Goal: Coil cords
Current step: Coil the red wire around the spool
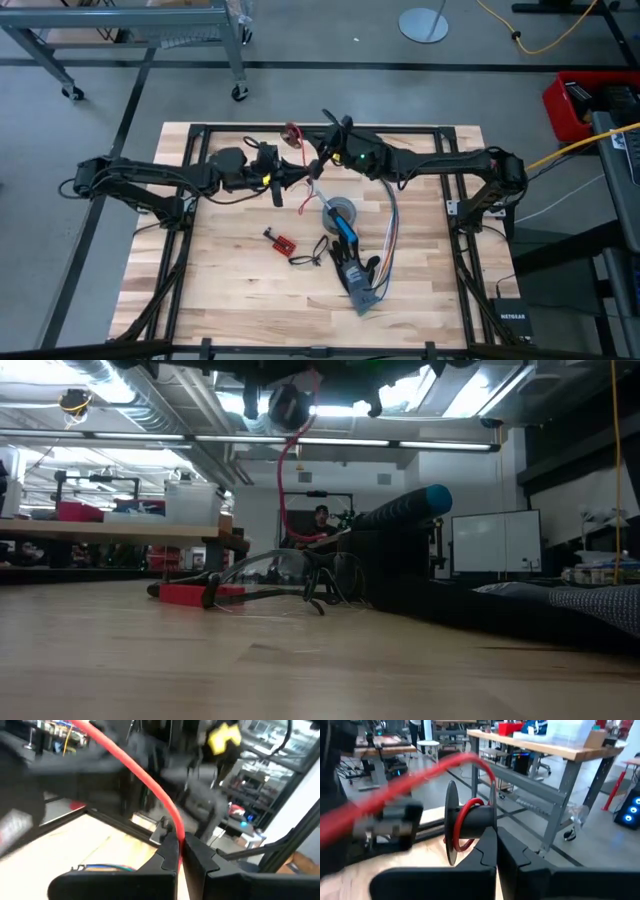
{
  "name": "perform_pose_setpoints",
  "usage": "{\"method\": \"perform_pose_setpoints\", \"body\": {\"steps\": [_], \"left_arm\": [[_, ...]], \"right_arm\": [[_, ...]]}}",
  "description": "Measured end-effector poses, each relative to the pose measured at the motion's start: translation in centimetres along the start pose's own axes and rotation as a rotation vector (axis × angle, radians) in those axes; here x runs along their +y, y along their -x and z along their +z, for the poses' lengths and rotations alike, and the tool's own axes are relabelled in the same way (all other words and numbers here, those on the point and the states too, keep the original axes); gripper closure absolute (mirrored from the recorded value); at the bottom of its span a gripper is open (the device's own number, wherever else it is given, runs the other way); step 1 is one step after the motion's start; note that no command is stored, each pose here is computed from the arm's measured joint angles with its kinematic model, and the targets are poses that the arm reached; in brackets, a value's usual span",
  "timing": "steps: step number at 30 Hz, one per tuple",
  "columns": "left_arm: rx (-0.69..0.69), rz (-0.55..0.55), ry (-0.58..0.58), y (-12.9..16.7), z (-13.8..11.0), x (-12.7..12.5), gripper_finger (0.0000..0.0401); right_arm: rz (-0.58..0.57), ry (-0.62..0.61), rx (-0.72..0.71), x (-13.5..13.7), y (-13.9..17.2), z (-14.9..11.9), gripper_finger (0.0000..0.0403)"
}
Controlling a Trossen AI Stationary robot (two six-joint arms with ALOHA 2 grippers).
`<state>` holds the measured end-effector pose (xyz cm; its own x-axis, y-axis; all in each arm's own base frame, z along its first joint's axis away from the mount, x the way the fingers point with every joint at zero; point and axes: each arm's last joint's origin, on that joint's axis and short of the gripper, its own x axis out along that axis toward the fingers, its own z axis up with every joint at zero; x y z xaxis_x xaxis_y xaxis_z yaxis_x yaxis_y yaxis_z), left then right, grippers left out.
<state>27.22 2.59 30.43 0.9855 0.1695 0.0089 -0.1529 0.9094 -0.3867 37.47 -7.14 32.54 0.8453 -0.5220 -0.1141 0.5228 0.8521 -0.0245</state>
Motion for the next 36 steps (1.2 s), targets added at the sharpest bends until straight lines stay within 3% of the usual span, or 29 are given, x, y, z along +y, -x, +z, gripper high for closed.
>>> {"method": "perform_pose_setpoints", "body": {"steps": [11,21,28,36], "left_arm": [[0.074,0.078,-0.016,0.1,-1.0,0.2,0.0401],[0.123,0.155,-0.058,0.2,-1.7,0.4,0.0401],[0.233,0.236,-0.085,0.5,-2.8,0.9,0.0401],[0.245,0.326,-0.117,0.7,-3.1,1.3,0.0401]], "right_arm": [[-0.003,-0.016,-0.089,-0.2,0.1,3.1,0.0403],[0.118,-0.043,-0.215,0.1,0.5,5.0,0.0403],[0.116,0.011,-0.184,-0.5,2.0,6.0,0.0403],[0.127,0.068,-0.042,-1.7,5.0,6.7,0.0403]]}}
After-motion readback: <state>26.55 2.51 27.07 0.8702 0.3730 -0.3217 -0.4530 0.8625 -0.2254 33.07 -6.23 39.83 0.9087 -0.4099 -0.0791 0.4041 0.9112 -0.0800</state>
